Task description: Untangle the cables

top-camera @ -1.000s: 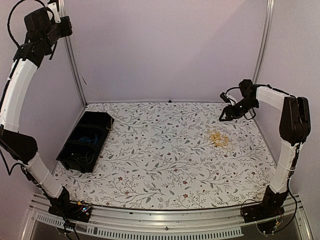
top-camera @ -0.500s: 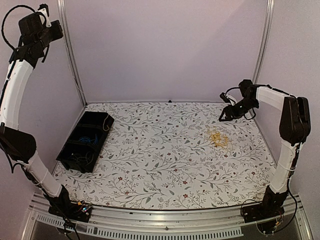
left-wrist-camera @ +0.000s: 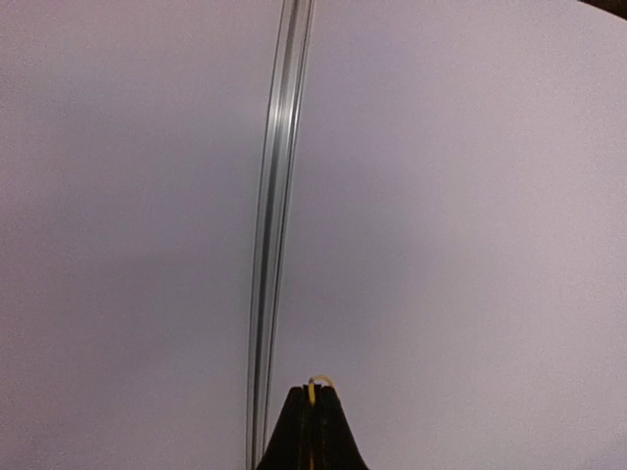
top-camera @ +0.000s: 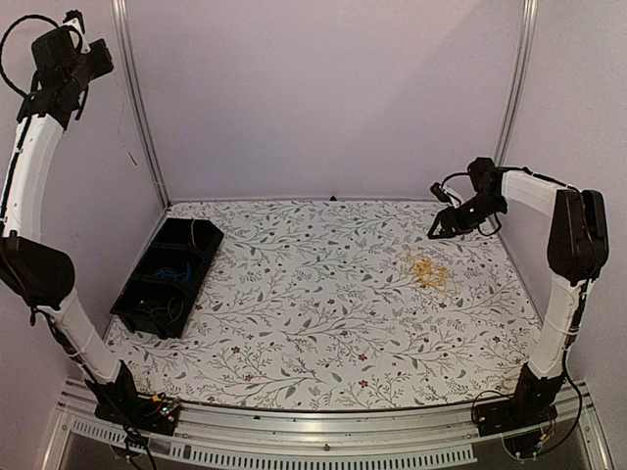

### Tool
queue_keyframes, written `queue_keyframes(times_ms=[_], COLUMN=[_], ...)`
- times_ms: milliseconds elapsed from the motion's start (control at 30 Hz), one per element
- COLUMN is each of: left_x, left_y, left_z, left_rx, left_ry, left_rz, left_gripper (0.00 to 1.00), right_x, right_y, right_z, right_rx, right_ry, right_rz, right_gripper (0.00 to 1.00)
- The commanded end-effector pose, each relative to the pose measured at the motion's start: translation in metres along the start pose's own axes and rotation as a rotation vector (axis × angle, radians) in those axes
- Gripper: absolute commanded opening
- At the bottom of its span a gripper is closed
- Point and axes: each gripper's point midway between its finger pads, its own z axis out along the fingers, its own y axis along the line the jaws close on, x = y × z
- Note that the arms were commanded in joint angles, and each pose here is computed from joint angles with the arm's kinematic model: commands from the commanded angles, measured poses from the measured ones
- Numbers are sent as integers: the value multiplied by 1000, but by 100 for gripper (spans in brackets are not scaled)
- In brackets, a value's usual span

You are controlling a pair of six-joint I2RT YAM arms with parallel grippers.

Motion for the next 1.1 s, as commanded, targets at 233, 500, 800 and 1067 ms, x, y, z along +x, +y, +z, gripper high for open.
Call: queue_keyframes(times_ms=[233, 500, 800, 1067], left_x=[45, 66, 81, 162], left_y=[-4, 9, 19, 16], left_z=[18, -30, -78, -66], left_rx=[43, 22, 12, 38], left_ry=[98, 159, 217, 394], left_rz=[-29, -27, -21, -35], left_gripper=[0, 0, 0, 0], right_x=[8, 11, 8, 10], right_y=[7, 9, 9, 13], right_z=[1, 6, 10, 12], right_rx=[-31, -53, -73, -81], right_ry=[-10, -11, -7, 3], right_rz=[26, 45, 50, 47], right_gripper=[61, 61, 61, 61])
